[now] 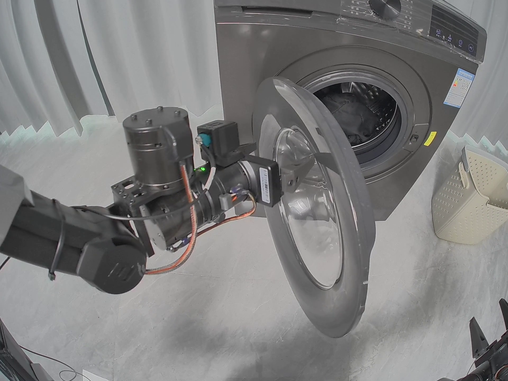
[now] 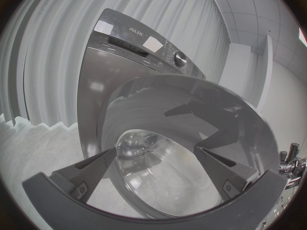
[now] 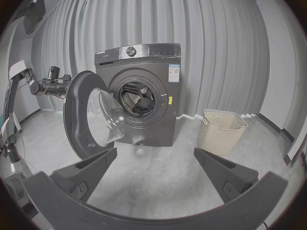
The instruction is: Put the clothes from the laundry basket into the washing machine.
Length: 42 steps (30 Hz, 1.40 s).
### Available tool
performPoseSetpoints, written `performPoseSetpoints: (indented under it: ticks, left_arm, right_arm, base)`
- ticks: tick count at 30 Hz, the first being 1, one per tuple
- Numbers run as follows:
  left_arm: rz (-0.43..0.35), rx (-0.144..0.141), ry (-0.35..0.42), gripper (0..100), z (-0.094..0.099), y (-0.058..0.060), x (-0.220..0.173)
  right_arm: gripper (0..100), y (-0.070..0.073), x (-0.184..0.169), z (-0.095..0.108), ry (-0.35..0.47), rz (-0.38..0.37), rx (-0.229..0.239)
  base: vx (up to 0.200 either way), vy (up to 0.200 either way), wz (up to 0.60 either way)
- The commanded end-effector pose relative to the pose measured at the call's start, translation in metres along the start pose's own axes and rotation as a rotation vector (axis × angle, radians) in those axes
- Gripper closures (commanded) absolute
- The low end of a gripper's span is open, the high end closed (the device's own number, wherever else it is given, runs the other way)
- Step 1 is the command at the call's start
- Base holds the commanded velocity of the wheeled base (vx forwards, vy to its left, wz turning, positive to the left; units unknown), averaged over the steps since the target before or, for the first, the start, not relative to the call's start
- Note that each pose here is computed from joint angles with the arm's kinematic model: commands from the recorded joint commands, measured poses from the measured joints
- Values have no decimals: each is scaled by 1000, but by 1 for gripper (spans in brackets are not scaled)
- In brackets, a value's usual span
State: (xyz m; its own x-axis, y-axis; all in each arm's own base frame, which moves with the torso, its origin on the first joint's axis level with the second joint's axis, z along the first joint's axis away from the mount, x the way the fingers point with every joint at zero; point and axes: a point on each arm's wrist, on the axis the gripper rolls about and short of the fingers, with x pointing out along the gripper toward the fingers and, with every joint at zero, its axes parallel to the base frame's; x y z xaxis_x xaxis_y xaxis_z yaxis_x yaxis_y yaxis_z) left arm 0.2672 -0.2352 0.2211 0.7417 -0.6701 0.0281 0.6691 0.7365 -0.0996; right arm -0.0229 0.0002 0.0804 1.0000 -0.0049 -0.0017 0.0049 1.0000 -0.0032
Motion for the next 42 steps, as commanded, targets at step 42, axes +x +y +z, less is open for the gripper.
performPoseSetpoints:
  ticks: [42]
  left_arm:
    - [132, -95, -27, 0, 7, -4, -26]
  right_arm:
    - [0, 0, 0, -5, 1, 0, 0]
  base:
    - [0, 0, 0]
